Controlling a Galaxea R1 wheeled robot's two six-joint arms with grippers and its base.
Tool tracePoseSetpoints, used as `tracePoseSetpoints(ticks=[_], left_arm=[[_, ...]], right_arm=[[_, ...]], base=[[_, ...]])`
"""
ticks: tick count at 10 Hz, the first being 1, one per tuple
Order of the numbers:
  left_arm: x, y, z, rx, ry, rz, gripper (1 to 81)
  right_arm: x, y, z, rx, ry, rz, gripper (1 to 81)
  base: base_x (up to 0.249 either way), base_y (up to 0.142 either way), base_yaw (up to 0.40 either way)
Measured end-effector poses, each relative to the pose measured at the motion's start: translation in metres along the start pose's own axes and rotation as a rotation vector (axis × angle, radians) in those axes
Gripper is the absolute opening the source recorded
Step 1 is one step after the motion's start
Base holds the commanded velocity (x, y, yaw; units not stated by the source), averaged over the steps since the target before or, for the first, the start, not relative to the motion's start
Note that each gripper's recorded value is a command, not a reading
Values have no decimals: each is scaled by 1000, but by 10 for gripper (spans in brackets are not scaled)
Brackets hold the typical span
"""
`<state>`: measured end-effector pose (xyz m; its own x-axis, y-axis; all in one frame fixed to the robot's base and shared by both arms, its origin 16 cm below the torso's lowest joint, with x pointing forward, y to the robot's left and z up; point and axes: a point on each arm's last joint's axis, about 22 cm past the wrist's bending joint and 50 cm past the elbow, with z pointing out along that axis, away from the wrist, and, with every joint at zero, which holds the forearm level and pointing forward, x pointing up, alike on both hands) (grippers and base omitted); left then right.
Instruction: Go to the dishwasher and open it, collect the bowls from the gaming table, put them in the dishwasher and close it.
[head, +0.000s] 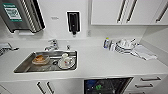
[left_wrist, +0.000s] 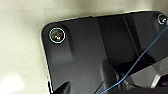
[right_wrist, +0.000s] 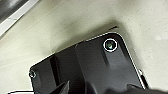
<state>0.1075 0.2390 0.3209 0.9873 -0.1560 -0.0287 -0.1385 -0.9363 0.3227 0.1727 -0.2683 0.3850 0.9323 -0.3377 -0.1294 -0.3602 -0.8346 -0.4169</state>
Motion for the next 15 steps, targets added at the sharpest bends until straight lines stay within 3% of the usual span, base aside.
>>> tracePoseSetpoints(ticks=[2, 6, 8, 9, 10, 12, 14, 15], left_arm=[[12, -4, 6, 1, 15, 5, 811], [7, -14, 4, 14, 9, 3, 811], [4, -19, 2, 21, 5, 2, 811], [2, -19, 2, 20, 3, 2, 811], [1, -19, 2, 21, 2, 1, 811], [1, -19, 2, 21, 2, 1, 811], [-1, -19, 2, 21, -1, 0, 811], [-1, -19, 2, 20, -1, 0, 811]], right_arm=[[16, -10, 12, 17, 25, 0, 811], [60, -61, 29, 101, 105, -8, 811], [72, -67, 40, 94, 130, 22, 811], [94, -68, 39, 88, 159, 37, 811], [114, -67, 36, 59, 166, 7, 811], [129, -69, 31, 64, 178, 46, 811], [159, -85, 14, 105, 200, 63, 811], [190, -96, -4, 143, 243, 76, 811]], base=[[0, 0, 0], [0, 0, 0], [0, 0, 0], [0, 0, 0], [0, 0, 0], [0, 0, 0], [0, 0, 0], [0, 0, 0]])
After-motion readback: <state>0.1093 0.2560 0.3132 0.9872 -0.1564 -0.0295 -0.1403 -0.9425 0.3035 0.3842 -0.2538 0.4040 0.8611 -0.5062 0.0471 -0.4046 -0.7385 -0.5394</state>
